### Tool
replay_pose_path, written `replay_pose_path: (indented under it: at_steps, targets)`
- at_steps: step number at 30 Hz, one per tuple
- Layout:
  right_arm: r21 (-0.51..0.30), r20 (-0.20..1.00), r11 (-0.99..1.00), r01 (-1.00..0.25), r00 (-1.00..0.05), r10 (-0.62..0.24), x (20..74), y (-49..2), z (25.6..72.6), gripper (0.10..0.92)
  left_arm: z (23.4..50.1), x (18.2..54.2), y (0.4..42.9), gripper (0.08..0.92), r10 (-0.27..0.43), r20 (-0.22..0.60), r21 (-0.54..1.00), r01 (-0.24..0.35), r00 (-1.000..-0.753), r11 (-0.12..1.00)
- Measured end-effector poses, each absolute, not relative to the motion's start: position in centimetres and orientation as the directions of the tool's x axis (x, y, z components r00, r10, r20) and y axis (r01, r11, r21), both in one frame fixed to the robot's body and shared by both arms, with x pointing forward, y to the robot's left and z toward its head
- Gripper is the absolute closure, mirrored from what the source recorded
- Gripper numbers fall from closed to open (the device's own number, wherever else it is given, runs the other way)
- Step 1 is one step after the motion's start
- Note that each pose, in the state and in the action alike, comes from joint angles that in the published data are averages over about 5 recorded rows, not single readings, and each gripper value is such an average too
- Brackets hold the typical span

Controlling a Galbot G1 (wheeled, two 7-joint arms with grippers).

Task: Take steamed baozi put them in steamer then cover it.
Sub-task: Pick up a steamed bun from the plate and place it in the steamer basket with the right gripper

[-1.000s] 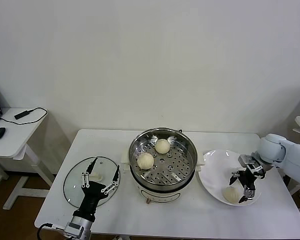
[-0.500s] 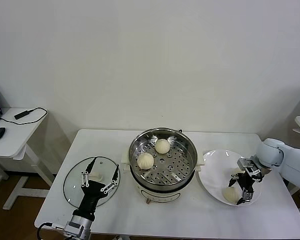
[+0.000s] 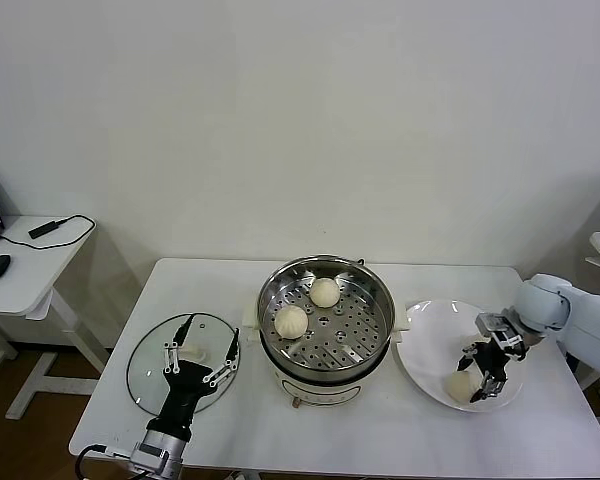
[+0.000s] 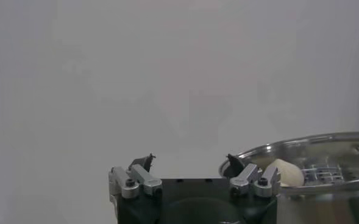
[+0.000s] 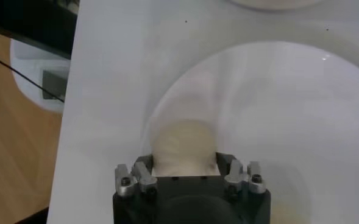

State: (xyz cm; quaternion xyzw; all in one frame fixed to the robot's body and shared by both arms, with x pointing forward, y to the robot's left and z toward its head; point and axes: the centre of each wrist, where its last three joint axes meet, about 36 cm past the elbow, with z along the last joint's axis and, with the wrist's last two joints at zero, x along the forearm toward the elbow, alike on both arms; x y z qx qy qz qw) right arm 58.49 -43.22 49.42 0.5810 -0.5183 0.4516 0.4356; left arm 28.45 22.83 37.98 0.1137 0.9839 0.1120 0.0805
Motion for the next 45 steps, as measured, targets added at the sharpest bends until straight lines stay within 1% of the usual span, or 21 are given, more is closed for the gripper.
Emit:
replay_pose_path:
  at_steps: [4, 10, 15, 20, 26, 33, 39, 45]
  targets:
    - [-0.013, 0.976, -0.156, -0.988, 0.022, -0.217, 60.1, -41.8, 53.0, 0.343, 38.0, 28.5, 22.7, 0.177, 0.246, -0.135, 0.239, 0.21, -0.96, 0.948]
    - [-0.138, 0.973, -0.368, -0.919, -0.057, -0.222, 62.9, -37.7, 61.0, 0.344, 38.1, 28.5, 22.5, 0.177, 0.252, -0.139, 0.237, 0.215, -0.958, 0.947]
    - [-0.225, 0.969, -0.583, -0.781, -0.116, -0.22, 63.8, -32.5, 67.5, 0.35, 38.3, 28.4, 22.5, 0.177, 0.253, -0.144, 0.237, 0.215, -0.957, 0.947]
    - [-0.259, 0.965, -0.76, -0.596, -0.135, -0.223, 63.1, -26.9, 70.8, 0.357, 38.4, 28.4, 22.5, 0.177, 0.252, -0.147, 0.238, 0.213, -0.956, 0.947]
    - [-0.255, 0.967, -0.902, -0.349, -0.117, -0.228, 61.2, -20.6, 70.8, 0.361, 38.6, 28.3, 22.4, 0.177, 0.253, -0.149, 0.237, 0.214, -0.956, 0.948]
    - [-0.225, 0.973, -0.969, -0.101, -0.078, -0.218, 59.3, -15.6, 68.9, 0.361, 38.7, 28.1, 22.7, 0.177, 0.249, -0.149, 0.243, 0.209, -0.957, 0.947]
    - [-0.205, 0.977, -0.977, 0.052, -0.041, -0.207, 58.2, -13.1, 66.5, 0.361, 38.7, 28.1, 22.7, 0.177, 0.248, -0.15, 0.242, 0.208, -0.957, 0.948]
    - [-0.187, 0.982, -0.972, 0.141, -0.012, -0.19, 57.7, -11.6, 64.1, 0.36, 38.6, 28.1, 22.8, 0.177, 0.247, -0.15, 0.241, 0.206, -0.957, 0.948]
